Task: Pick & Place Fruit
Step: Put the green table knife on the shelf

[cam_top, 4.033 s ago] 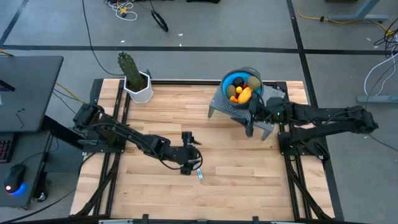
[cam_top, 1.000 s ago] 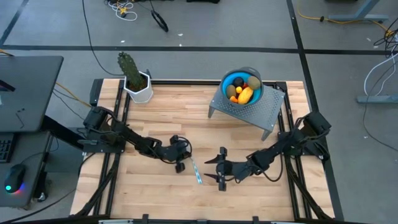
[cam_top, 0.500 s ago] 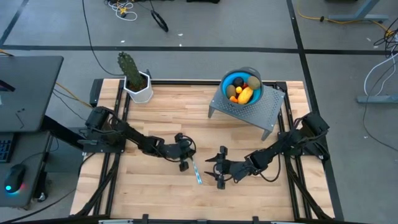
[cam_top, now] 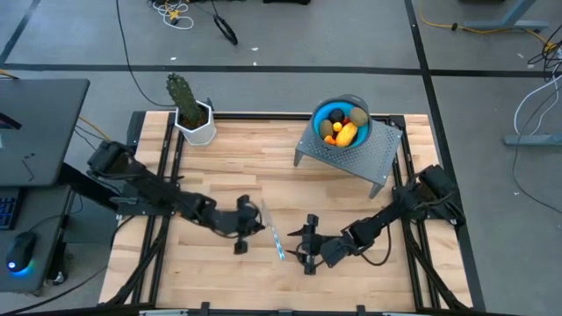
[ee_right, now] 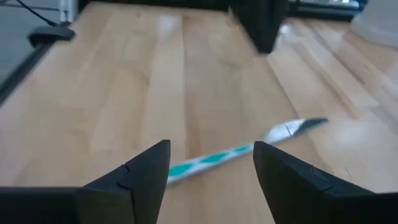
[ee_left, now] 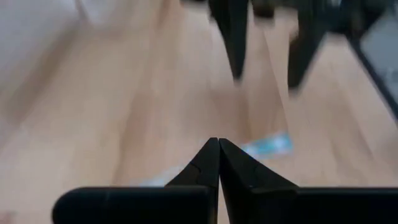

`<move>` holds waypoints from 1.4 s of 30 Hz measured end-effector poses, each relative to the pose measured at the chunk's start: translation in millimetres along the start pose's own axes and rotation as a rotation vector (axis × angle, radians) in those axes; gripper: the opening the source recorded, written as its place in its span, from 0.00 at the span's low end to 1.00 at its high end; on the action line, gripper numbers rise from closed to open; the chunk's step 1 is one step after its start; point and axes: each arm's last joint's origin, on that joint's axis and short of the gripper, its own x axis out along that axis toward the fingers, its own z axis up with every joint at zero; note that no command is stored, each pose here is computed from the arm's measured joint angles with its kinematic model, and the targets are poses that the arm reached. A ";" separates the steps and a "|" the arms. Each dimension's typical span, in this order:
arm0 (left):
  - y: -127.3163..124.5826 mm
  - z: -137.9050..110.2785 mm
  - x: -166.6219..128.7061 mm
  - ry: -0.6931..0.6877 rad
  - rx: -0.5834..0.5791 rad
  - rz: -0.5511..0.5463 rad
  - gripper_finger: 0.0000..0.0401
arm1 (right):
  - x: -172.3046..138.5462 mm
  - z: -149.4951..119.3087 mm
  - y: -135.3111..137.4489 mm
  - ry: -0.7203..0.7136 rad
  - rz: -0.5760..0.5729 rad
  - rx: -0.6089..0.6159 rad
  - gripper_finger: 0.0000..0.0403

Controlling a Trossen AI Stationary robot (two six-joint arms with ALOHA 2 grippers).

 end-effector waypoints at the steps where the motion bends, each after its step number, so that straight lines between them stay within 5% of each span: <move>1: -3.5 -4.0 -2.2 0.024 0.026 0.002 0.02 | -0.5 2.5 2.4 -0.009 0.000 -0.005 0.60; 8: -5.8 -25.3 -3.9 0.093 0.050 0.225 0.03 | 2.2 10.3 5.1 -0.035 -0.031 0.036 0.60; 20: -9.8 -22.9 -7.7 0.080 0.023 0.197 0.03 | 41.6 9.8 28.7 0.053 -0.143 0.049 0.60; 30: -18.1 -24.4 -21.2 0.102 0.034 0.157 0.01 | 59.1 7.7 27.2 0.066 -0.199 0.262 0.60; 42: -44.7 -19.5 -57.9 0.011 0.072 0.076 0.02 | 82.9 2.3 42.2 0.149 -0.214 0.238 0.60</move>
